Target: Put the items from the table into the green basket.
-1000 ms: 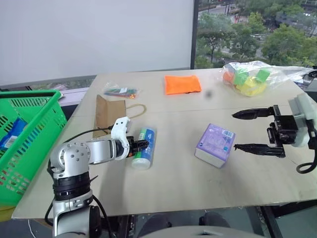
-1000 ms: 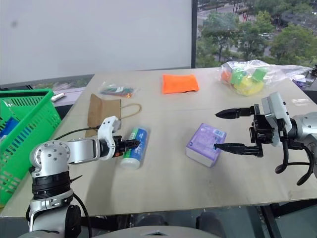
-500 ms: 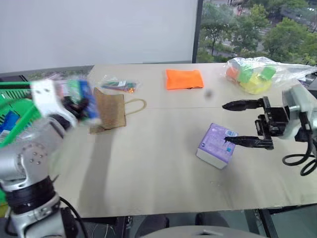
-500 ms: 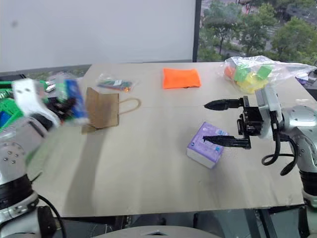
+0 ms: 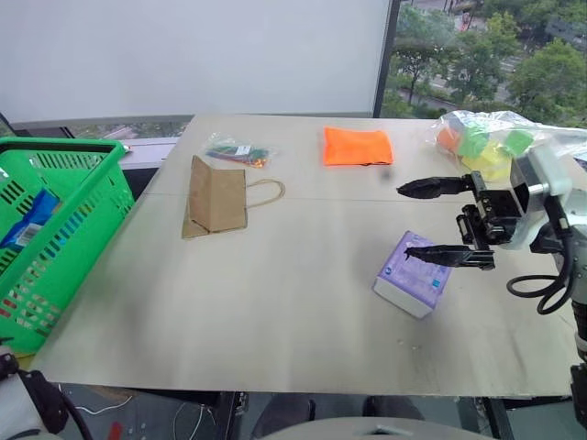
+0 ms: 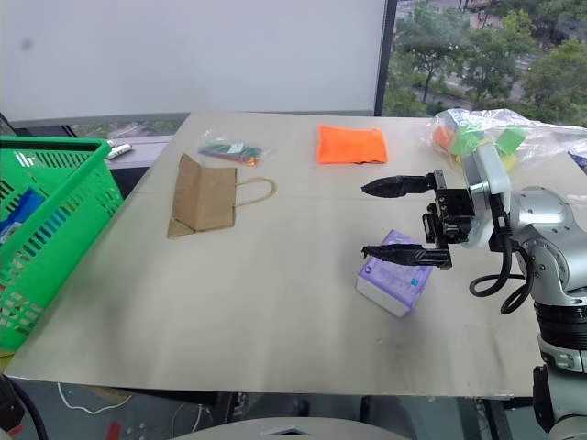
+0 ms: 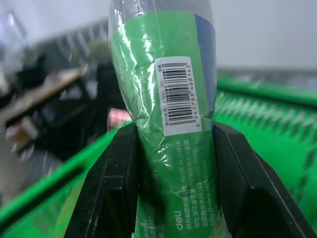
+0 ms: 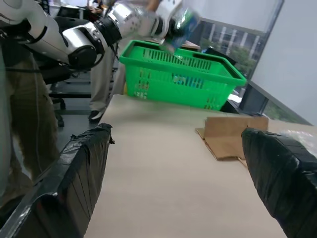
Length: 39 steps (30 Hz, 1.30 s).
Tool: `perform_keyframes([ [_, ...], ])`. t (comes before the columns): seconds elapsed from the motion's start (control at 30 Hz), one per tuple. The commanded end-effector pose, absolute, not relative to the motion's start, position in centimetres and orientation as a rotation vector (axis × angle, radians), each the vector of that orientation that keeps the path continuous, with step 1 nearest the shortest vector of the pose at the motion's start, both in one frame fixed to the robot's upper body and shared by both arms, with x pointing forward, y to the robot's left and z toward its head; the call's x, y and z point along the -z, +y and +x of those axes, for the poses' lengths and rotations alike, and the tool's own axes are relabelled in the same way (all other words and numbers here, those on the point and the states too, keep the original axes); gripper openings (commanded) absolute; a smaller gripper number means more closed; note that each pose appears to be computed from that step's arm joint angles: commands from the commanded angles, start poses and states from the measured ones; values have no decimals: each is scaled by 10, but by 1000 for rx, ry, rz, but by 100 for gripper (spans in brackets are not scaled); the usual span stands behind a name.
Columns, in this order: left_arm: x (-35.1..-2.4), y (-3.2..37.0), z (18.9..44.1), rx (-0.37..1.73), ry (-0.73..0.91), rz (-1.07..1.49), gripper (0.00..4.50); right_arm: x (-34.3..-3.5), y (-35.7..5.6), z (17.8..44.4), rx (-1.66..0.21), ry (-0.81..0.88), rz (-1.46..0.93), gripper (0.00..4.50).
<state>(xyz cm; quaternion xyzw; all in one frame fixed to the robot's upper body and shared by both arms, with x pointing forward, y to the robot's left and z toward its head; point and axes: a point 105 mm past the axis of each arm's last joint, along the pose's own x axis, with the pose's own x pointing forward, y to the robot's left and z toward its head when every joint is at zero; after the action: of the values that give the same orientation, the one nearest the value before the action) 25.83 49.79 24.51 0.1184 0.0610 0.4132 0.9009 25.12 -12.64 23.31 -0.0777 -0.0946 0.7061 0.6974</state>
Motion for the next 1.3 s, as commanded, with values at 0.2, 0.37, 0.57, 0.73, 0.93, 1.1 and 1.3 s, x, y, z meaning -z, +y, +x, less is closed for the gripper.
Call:
perform_keyframes([
  [0.2,-267,383,318,-174,5,108,447,-239,-135,249,-1523,-219,-213,450],
  [0.37,-221,200,316,609,291,-218,447,-226,-161,246,-1388,-116,-260,450],
  [0.57,-167,108,315,841,613,-426,447,-208,-196,232,-1220,68,-343,450],
  [0.73,-123,55,322,857,831,-413,447,-199,-218,219,-1108,171,-397,450],
  [0.93,-75,24,326,823,970,-289,447,-191,-228,211,-1030,252,-424,450],
  [1.1,-64,15,322,881,998,-272,299,-190,-230,206,-1005,262,-426,450],
  [1.3,-82,20,326,945,897,-314,92,-194,-220,209,-1031,213,-411,450],
])
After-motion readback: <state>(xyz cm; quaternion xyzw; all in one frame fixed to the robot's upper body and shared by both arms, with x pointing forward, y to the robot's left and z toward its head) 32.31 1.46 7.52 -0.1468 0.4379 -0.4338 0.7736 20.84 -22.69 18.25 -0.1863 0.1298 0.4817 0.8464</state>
